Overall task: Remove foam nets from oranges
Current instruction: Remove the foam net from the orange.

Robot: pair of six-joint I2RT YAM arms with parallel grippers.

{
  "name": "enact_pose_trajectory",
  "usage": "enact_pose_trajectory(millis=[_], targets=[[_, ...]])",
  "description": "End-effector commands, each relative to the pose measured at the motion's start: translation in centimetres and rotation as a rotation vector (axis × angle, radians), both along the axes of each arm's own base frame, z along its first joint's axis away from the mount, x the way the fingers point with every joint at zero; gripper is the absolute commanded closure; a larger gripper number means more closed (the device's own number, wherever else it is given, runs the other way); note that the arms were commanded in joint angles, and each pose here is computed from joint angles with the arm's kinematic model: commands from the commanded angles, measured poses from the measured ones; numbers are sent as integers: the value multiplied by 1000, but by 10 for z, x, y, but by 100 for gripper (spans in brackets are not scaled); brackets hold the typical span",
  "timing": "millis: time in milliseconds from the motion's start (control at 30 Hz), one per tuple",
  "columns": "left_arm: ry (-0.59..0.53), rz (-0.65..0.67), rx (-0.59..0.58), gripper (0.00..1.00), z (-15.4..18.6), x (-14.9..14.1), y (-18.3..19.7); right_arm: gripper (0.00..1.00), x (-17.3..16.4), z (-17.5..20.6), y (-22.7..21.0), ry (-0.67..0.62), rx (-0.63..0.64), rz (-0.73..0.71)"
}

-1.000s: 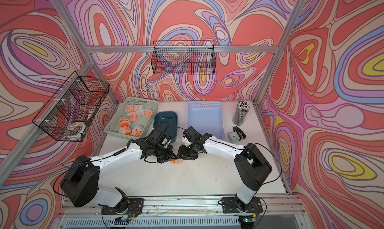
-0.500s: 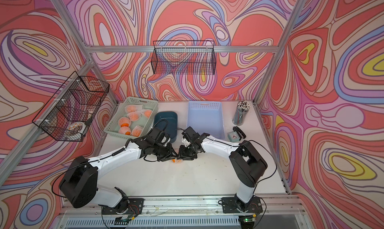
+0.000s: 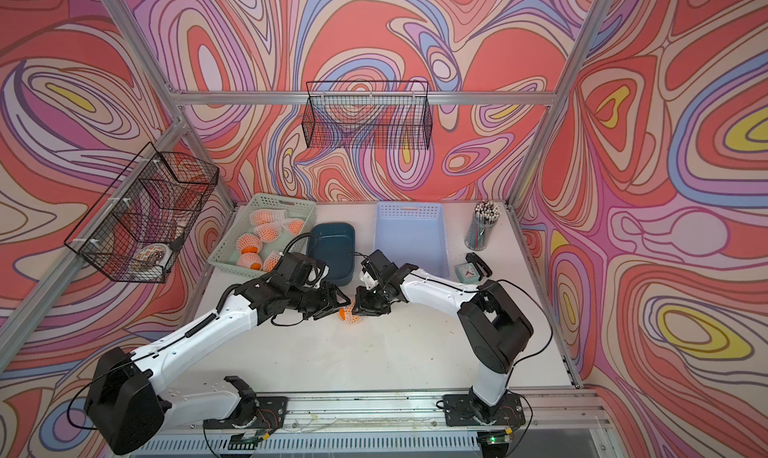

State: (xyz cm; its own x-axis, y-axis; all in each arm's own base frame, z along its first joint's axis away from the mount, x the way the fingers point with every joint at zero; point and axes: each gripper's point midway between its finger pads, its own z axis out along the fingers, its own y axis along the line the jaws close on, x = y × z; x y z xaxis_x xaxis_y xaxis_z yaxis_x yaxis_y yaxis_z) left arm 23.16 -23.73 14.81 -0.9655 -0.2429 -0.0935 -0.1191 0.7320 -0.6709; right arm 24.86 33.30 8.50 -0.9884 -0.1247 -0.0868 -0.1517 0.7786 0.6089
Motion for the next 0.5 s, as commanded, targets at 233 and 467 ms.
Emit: enact_pose_trajectory(millis=[233,467], targets=[[30,19,96,47,-44,-1,14,77,2,3,5,-9,3,8],[28,34,134,45,-56,1,20,79,0,4,4,-1,9,8]])
